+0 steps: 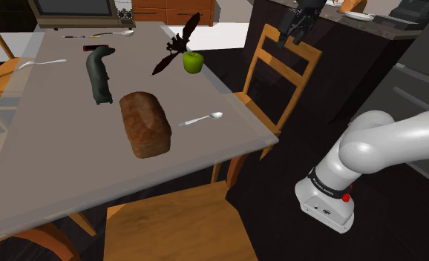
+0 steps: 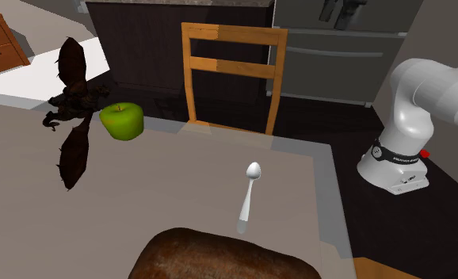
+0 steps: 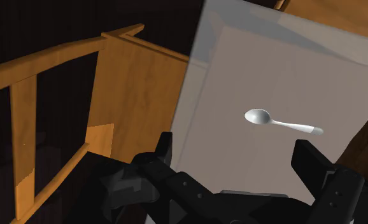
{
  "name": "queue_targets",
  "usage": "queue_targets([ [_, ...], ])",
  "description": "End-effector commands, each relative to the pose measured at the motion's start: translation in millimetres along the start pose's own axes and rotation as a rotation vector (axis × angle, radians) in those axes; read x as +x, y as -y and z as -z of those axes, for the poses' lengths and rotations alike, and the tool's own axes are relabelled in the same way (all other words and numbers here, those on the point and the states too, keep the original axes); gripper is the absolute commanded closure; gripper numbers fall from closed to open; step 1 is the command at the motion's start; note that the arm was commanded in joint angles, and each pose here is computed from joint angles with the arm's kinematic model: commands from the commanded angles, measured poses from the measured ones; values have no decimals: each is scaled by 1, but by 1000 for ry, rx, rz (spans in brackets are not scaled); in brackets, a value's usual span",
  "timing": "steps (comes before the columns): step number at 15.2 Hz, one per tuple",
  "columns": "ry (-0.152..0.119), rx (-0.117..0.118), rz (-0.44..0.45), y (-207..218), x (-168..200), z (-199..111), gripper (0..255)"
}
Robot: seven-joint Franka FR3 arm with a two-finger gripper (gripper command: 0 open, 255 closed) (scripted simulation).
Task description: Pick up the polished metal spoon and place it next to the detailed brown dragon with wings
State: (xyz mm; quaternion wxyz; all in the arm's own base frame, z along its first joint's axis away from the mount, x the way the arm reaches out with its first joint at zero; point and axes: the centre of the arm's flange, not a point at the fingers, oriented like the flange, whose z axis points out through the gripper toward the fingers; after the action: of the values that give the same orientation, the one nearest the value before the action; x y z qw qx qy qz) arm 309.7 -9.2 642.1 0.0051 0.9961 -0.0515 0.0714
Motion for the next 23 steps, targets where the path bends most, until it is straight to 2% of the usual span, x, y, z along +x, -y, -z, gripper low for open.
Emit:
queue_targets([
  [1,0,0,0,0,0,0,0],
  [23,-126,36,-126,99,42,-265,0],
])
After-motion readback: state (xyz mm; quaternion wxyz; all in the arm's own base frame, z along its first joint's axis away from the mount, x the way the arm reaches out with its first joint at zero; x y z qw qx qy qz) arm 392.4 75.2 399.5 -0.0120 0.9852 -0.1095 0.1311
